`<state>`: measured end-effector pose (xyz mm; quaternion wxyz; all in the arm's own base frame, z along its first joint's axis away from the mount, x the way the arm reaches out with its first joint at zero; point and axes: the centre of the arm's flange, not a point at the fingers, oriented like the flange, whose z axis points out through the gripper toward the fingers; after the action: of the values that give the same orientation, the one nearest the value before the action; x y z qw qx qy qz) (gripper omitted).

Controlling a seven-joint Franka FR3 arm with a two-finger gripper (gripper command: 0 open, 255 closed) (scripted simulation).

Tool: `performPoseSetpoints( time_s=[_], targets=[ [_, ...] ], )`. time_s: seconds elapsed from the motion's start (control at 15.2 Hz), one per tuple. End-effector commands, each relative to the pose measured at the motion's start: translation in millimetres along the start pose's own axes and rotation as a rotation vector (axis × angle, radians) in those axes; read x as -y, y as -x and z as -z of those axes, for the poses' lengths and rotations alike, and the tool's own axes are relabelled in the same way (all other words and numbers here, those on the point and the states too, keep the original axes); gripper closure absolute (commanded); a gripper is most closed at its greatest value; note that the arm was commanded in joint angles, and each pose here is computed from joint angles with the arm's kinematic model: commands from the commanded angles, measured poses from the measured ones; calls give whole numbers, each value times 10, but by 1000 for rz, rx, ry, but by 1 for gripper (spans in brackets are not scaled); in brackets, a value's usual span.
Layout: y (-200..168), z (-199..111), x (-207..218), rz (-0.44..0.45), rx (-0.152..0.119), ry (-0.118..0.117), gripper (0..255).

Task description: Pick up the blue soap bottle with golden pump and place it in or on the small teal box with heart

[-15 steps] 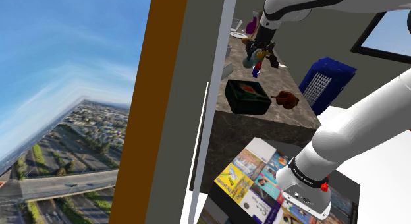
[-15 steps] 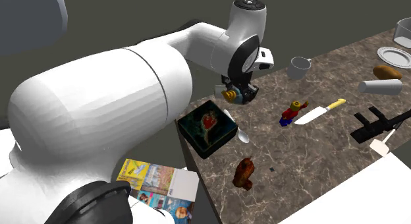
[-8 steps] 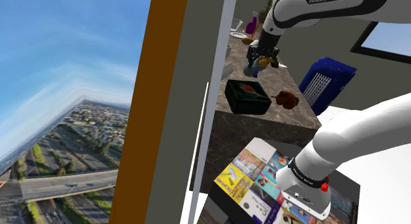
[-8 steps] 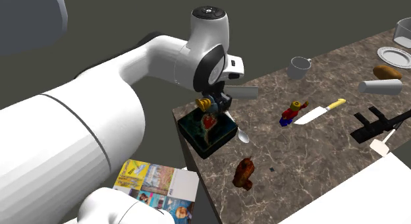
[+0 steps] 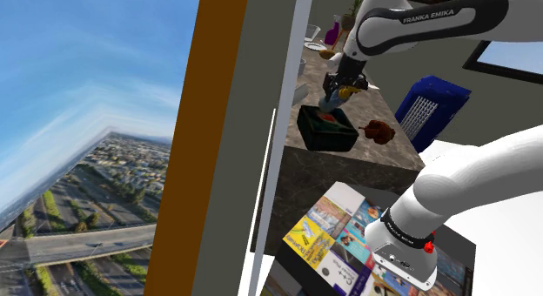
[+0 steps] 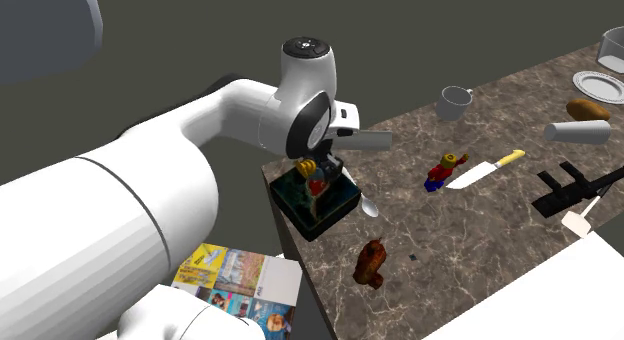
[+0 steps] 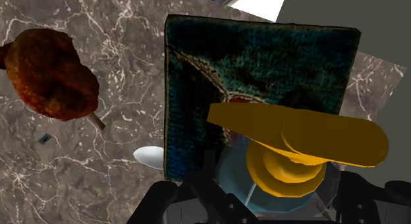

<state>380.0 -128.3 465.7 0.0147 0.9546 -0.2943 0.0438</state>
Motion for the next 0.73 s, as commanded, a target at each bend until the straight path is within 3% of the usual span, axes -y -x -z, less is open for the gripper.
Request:
performPoseSetpoints(
  time_s=[0.0, 0.33, 0.66],
  targets=[
    [11, -104, 1, 0, -1, 0, 255],
    [35, -365, 1, 0, -1, 0, 255],
    [35, -365, 1, 0, -1, 0, 255]
  ],
)
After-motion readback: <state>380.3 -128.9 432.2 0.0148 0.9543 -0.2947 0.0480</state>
